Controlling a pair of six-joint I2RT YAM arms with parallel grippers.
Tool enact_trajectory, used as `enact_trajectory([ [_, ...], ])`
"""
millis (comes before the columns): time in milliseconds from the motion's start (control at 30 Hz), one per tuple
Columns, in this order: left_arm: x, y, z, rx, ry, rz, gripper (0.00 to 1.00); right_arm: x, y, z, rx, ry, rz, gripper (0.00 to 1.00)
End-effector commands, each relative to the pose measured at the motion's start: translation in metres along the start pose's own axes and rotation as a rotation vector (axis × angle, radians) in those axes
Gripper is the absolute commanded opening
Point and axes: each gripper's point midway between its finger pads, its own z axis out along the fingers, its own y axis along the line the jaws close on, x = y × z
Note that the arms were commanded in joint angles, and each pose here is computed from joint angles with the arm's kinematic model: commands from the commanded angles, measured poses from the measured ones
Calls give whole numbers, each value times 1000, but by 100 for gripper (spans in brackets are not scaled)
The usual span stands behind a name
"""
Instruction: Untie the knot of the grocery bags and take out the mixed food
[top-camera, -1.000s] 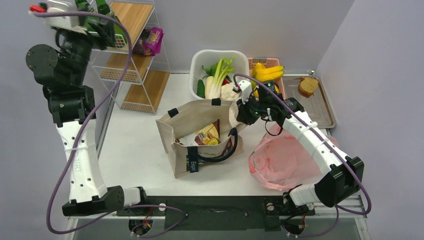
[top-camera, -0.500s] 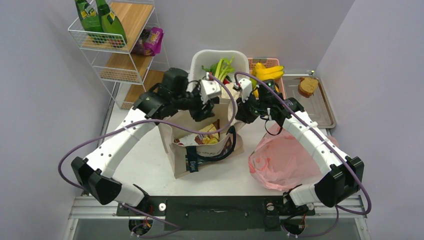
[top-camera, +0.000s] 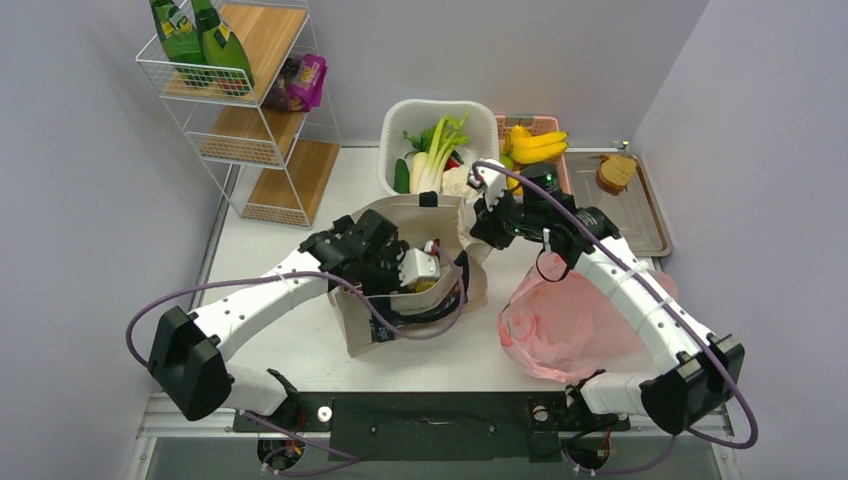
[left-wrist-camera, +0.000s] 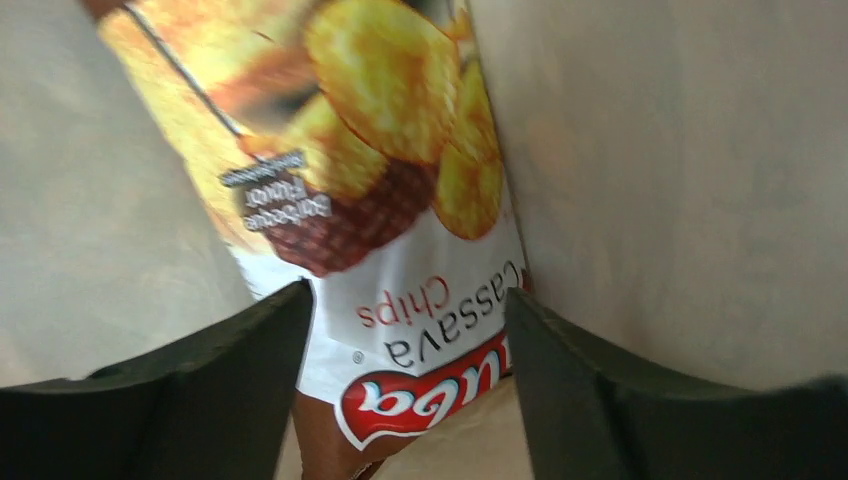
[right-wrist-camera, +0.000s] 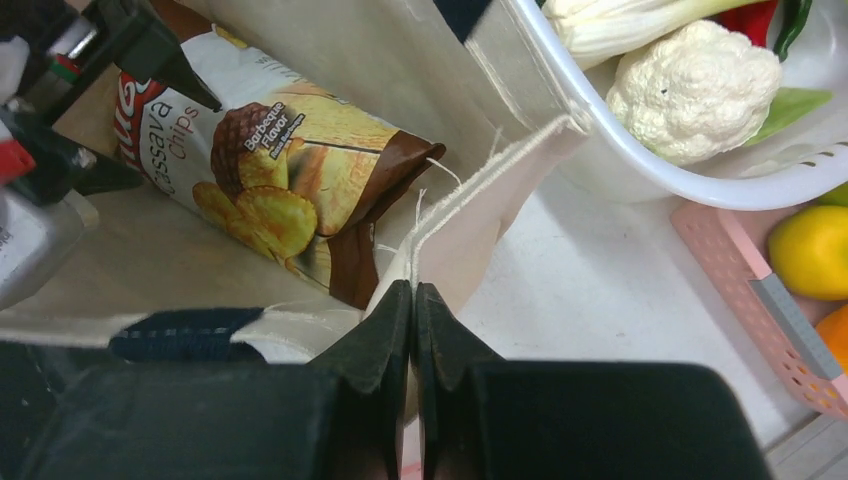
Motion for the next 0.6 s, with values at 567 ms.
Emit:
enact_trajectory([
  [567, 43, 5, 27, -380, 22, 113, 81, 83, 35, -6, -80, 17, -539, 0],
])
